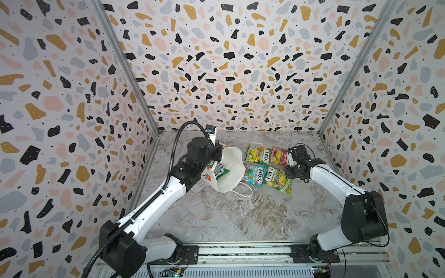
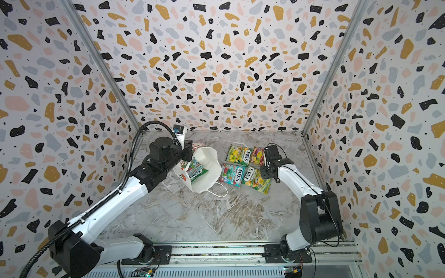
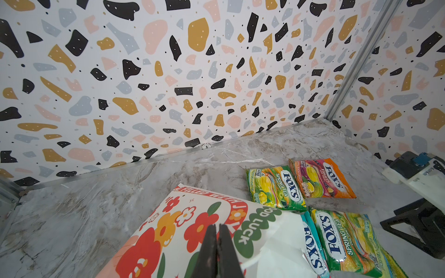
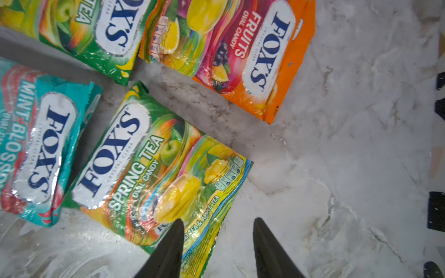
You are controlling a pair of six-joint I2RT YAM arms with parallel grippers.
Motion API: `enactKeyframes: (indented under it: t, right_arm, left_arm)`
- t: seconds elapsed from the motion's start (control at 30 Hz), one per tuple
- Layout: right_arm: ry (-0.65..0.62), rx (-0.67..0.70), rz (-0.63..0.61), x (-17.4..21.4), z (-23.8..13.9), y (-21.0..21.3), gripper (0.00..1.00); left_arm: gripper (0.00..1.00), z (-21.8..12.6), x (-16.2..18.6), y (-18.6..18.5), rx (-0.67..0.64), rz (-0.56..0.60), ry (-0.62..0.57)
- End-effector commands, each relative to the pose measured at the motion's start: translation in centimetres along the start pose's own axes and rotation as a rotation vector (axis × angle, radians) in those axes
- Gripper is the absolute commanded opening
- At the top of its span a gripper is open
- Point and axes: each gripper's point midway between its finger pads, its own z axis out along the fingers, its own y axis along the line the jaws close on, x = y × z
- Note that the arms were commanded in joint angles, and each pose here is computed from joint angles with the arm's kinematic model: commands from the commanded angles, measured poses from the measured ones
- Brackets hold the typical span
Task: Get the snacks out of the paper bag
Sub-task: 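Move the open right gripper back into the mouth of the bag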
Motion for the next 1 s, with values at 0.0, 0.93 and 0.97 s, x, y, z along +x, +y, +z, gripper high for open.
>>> enactKeyframes:
  t: [0.0,0.93,0.97]
  right_arm:
    - [-0.11,0.071,0.065,-2.4,-2.7,-1.6,0.5]
    - [-0.248,-1.007,-0.182,-2.5,-13.6,30.3,0.47]
    - [-0.239,-1.011,-0.189,-2.4,-13.4,30.9,0.47]
  left_arm:
    - [0.0,-0.4,-0.8,0.1,-0.003,0.009,-0.03]
    - [0.0,-0.4,-0.8,0.0,0.004,0.005,-0.031]
    - [0.0,-0.4,-0.8,0.0,0.004,0.006,-0.031]
